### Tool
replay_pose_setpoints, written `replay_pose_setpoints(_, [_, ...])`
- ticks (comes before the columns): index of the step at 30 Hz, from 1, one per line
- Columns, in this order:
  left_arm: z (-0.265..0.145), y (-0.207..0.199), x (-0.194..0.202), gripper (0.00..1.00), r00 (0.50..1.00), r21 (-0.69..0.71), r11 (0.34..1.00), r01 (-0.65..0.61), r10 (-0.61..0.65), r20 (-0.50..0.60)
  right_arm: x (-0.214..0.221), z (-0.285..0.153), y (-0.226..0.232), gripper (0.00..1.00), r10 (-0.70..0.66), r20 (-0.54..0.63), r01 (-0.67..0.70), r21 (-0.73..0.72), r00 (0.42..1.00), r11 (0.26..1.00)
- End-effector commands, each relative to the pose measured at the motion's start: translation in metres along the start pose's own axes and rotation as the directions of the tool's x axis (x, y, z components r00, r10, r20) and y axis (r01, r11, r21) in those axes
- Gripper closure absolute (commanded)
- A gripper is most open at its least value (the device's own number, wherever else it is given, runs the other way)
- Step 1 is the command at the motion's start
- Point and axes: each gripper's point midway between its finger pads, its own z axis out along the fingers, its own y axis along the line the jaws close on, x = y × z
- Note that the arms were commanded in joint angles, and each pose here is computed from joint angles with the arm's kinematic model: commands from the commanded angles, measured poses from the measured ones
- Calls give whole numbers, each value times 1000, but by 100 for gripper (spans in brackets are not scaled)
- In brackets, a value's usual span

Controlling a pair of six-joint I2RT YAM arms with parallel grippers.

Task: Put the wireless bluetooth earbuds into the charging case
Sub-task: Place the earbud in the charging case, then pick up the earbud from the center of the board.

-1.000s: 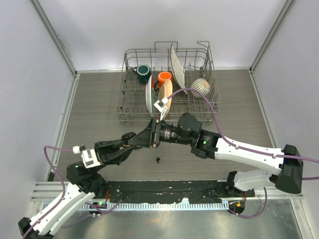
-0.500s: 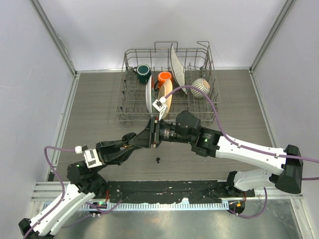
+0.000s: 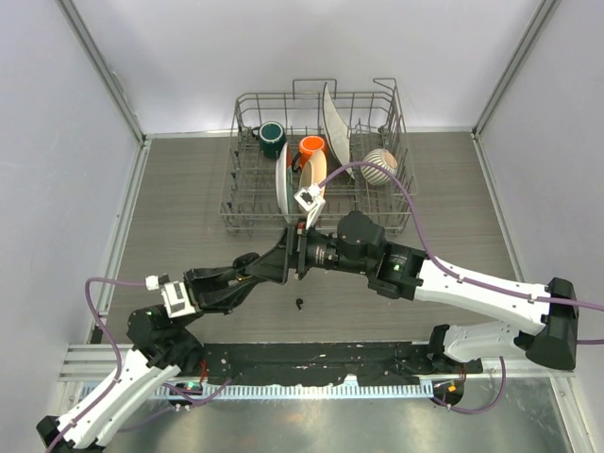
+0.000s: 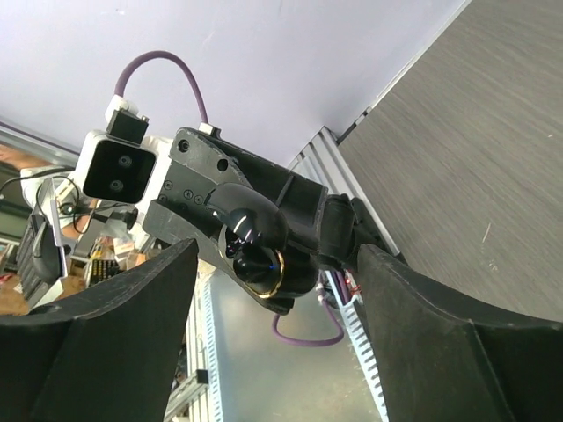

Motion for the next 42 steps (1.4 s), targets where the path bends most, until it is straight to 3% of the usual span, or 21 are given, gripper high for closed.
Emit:
replay_pose_setpoints(1, [-1,2,-10,100,999,-15,1000,-23,23,37,-31,-20,23,21,-72,124,78,-38,990,996])
replay_pose_setpoints(7, [-3,3,-10,100,999,-29,999,-21,22,42,-50,-51,8,19,-140,230,122,93,963,988])
replay_pose_setpoints(10, [-4,3,-13,100,998,-33,999,-27,29,47,-50,-72,-31,20,-161,266,87,269,951,959])
replay_pose_setpoints(13, [-6,4,-16,100,998,-42,999,-31,34,60,-26,-92,-92,25,-168,211,42,498,963,866])
replay_pose_setpoints(17, [-7,2,-20,100,996,-40,999,-32,35,78,25,-96,-150,35,-95,89,17,636,991,772])
replay_pose_setpoints(20, [-9,3,-21,100,994,-45,999,-21,26,105,68,-87,-180,42,26,20,-33,674,999,738])
replay_pose_setpoints(24, [-13,1,-26,100,989,-48,999,-15,22,147,110,-77,-205,43,126,-7,-82,725,992,684])
replay_pose_setpoints(33, [-13,0,-27,100,991,-44,999,-24,29,129,127,-46,-222,42,74,-84,31,840,994,541])
replay_pose_setpoints(42, [-12,-2,-26,100,994,-33,999,-32,35,106,143,-26,-233,43,97,-117,53,862,988,504])
